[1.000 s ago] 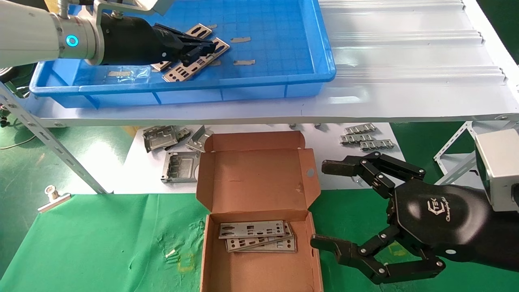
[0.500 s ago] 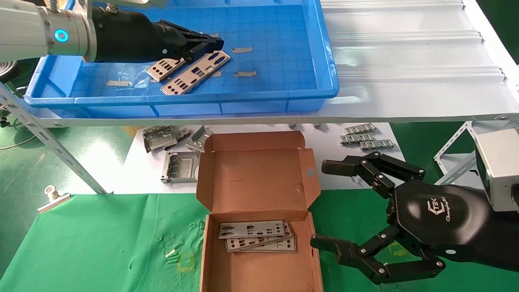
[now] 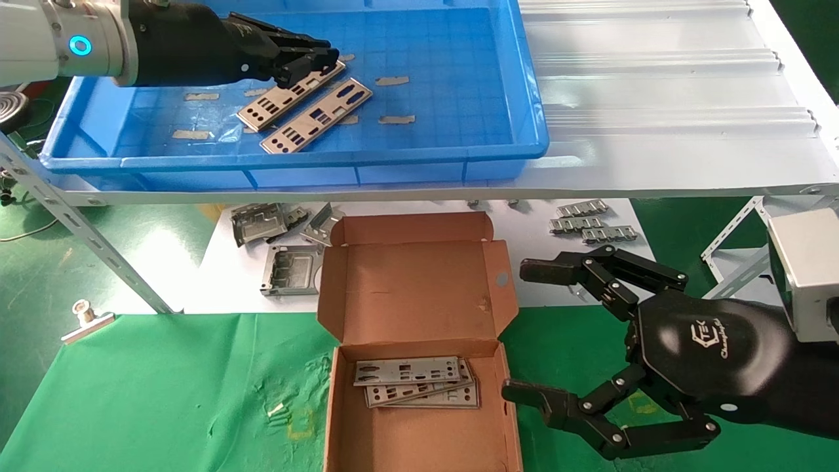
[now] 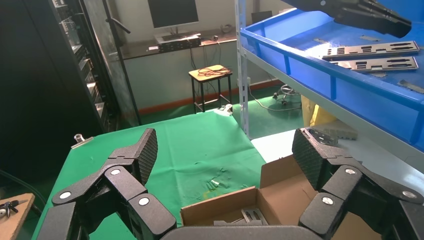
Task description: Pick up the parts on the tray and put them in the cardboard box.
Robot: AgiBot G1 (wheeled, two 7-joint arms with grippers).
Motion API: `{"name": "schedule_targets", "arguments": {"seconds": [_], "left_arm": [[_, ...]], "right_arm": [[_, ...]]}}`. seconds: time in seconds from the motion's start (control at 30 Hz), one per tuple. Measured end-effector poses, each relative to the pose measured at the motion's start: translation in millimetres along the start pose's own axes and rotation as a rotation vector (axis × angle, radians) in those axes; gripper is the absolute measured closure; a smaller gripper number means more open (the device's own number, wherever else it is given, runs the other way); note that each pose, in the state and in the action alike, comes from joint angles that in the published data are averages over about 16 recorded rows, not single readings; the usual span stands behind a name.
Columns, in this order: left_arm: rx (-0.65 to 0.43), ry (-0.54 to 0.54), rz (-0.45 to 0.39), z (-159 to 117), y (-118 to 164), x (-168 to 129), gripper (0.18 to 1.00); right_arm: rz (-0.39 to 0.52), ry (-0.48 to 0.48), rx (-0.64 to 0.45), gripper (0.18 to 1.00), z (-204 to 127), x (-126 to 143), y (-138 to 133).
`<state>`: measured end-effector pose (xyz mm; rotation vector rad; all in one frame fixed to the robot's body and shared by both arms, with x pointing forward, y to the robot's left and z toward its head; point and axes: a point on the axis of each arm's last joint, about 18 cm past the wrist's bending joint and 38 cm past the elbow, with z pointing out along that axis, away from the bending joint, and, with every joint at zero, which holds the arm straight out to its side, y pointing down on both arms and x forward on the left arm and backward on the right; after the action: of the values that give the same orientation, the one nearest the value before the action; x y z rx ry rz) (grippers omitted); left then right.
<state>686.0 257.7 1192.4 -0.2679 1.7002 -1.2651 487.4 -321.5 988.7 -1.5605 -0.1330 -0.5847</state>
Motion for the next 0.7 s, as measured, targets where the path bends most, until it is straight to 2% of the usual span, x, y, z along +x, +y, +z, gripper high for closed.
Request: {"name": "schedule_targets", "arguments": {"seconds": [0.27,0.7], "left_arm": [[-0.010,-0.024,-0.020,3,8,-3,0.861],[-0.019,-0.061,-0.047,6,16,-7,0.583]], "right_arm": [[0.000,0.000,0.000,0.178,0,0,0],[0.000,0.000,0.000,0.178,0,0,0]]}}
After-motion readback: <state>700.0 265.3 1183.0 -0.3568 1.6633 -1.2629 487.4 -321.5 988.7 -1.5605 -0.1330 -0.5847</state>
